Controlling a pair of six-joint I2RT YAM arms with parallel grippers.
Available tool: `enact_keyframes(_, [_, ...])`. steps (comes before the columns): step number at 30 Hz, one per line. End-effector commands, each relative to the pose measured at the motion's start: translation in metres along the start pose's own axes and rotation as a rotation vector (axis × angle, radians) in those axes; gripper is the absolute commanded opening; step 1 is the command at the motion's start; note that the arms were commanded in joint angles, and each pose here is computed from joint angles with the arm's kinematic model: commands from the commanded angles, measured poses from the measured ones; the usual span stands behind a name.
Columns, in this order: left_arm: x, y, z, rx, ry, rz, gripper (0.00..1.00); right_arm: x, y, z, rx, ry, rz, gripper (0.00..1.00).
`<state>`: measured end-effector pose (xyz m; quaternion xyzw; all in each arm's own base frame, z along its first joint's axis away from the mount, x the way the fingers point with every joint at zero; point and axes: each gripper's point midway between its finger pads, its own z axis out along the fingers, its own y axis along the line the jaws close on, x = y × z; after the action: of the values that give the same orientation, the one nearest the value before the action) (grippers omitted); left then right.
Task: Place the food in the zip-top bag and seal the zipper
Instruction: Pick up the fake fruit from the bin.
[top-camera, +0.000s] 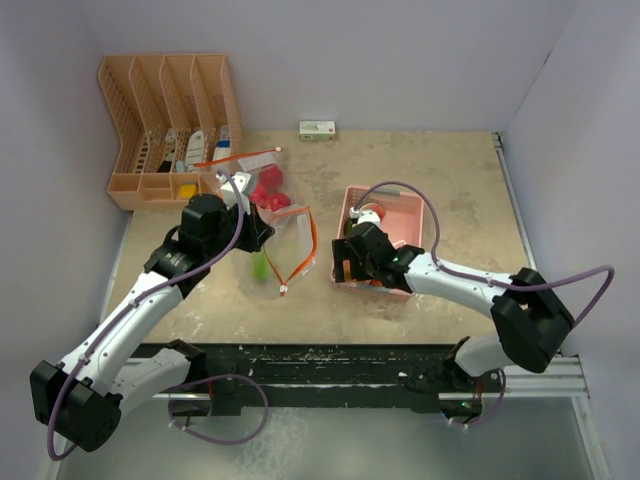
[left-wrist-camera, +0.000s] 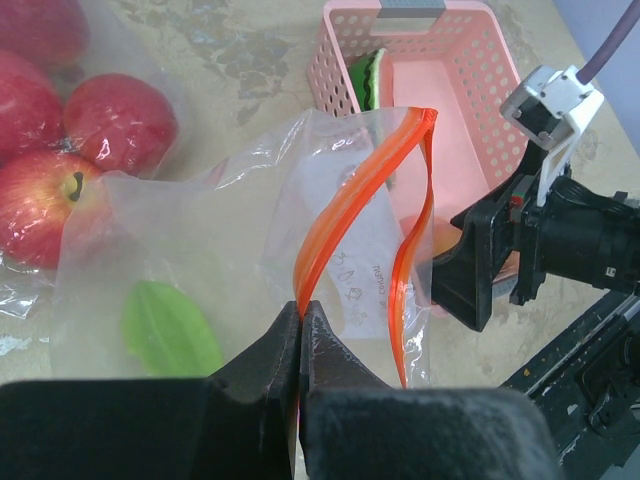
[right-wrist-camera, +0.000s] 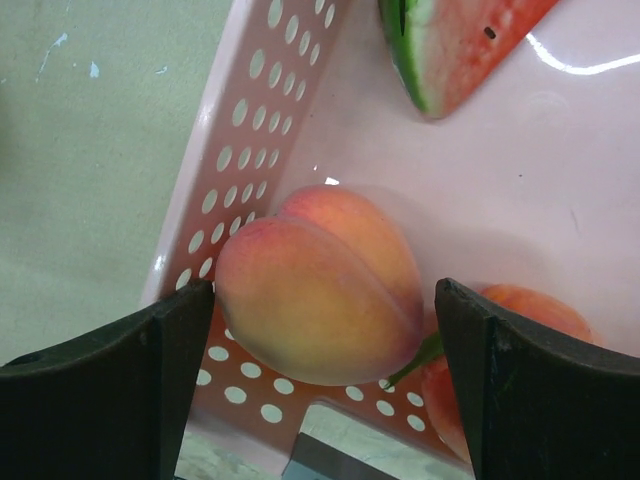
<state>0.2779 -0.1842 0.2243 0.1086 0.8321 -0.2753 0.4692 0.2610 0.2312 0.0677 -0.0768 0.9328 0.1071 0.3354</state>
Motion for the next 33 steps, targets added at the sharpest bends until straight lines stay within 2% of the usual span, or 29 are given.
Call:
enact_keyframes(1, [-0.029, -0.008, -0.008, 0.022, -0.091, 0.015, 0.00, 0.007, 0.004, 0.006, -0.027, 0.024, -0.030, 0.88])
enact_keyframes(4, [-0.028, -0.008, -0.008, 0.021, -0.089, 0.015, 0.00, 0.018, 0.004, 0.013, -0.026, 0.065, -0.035, 0.82])
enact_keyframes(8, [-0.029, -0.008, -0.009, 0.019, -0.090, 0.015, 0.00, 0.021, 0.003, 0.017, -0.012, 0.083, -0.033, 0.58])
enact_keyframes(9, [-0.029, -0.008, -0.009, 0.017, -0.090, 0.016, 0.00, 0.019, 0.002, 0.015, -0.006, 0.078, -0.031, 0.56])
enact_keyframes(13, [-0.029, -0.007, -0.010, 0.015, -0.090, 0.017, 0.00, -0.009, -0.002, -0.005, 0.028, 0.008, -0.025, 0.53])
enact_keyframes(18, [-0.026, -0.005, -0.009, 0.008, -0.083, 0.018, 0.00, -0.064, 0.002, -0.058, 0.002, -0.148, -0.023, 0.50])
enact_keyframes(22, [-0.027, -0.006, -0.007, 0.013, -0.081, 0.016, 0.00, -0.105, 0.027, -0.103, -0.172, -0.310, -0.063, 0.49])
enact_keyframes(26, [-0.028, -0.006, -0.007, 0.012, -0.084, 0.016, 0.00, -0.125, 0.088, -0.152, -0.556, -0.444, -0.135, 0.46])
enact_keyframes(28, [-0.028, -0.006, -0.007, 0.012, -0.083, 0.015, 0.00, -0.127, 0.109, -0.165, -0.691, -0.474, -0.147, 0.45])
enact_keyframes(33, [-0.028, -0.008, -0.007, 0.020, -0.084, 0.009, 0.00, -0.132, 0.153, -0.160, -0.843, -0.468, -0.141, 0.44])
